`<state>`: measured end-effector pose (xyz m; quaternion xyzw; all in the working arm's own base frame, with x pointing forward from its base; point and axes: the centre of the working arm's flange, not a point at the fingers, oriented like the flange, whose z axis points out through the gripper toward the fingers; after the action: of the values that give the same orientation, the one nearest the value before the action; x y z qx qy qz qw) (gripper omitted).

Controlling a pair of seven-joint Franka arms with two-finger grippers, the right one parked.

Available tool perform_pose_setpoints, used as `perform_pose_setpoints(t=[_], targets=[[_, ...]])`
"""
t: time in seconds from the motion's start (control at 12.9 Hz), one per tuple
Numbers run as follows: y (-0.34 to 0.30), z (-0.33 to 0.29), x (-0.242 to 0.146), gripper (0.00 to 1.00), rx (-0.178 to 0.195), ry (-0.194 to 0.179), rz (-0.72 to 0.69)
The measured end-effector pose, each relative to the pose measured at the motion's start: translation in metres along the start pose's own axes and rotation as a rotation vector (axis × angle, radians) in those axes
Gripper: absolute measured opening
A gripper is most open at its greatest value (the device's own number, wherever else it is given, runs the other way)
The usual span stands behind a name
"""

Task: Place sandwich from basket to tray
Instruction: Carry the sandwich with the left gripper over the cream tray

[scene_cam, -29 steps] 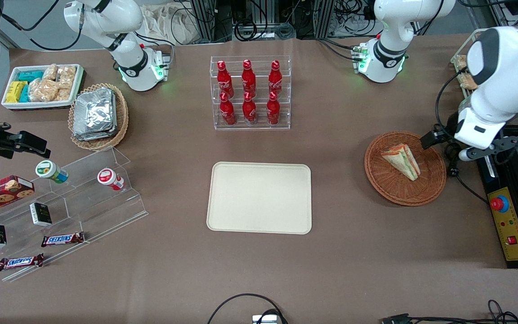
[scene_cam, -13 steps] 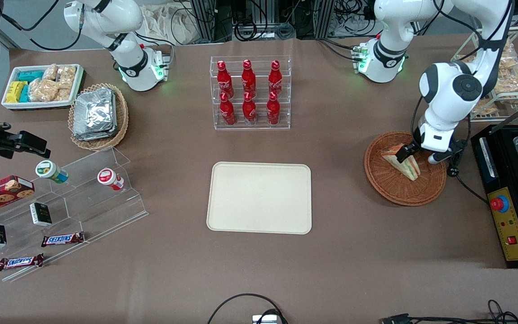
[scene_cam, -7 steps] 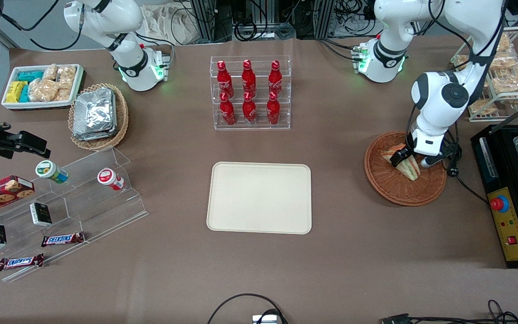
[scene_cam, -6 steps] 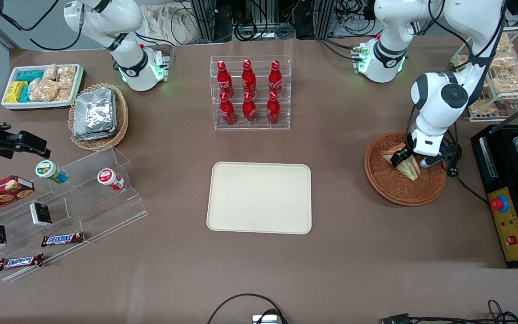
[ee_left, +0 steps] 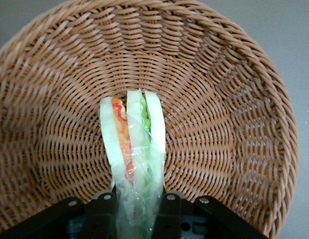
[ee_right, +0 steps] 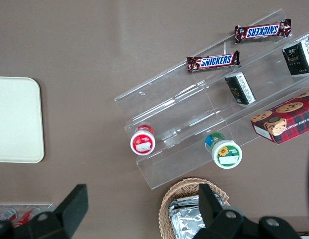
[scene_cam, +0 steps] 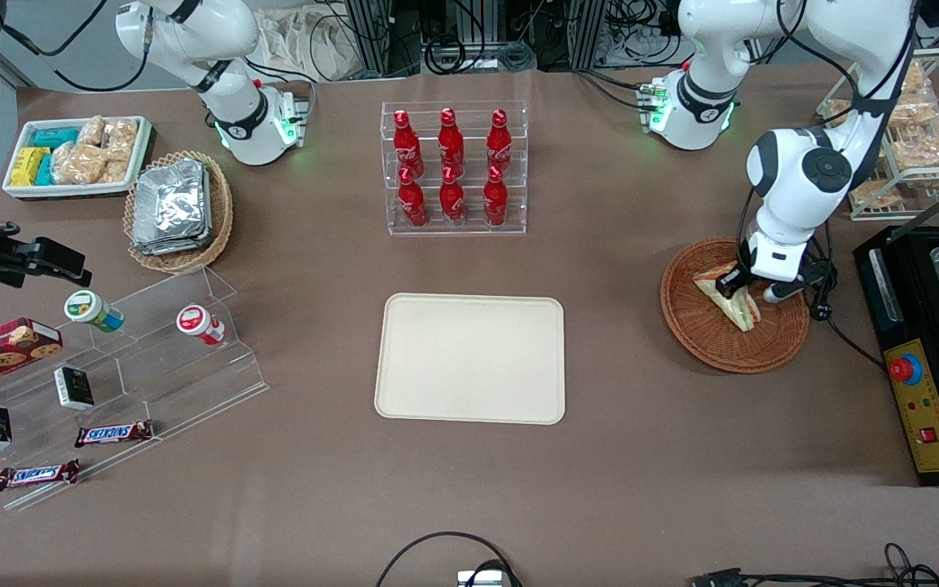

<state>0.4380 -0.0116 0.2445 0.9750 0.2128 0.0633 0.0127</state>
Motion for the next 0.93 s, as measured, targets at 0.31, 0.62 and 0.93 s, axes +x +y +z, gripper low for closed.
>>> perform_pose_setpoints(t=[0.31,0.62,0.93], targets=[[0.011,-0.061,0.015,0.17,0.019,-0.007,0.211],[0.063,-0.098,0.016,0.17,0.010,0.031,0.440],[0.155,-0.107,-0.012,0.17,-0.030,0.052,0.621]])
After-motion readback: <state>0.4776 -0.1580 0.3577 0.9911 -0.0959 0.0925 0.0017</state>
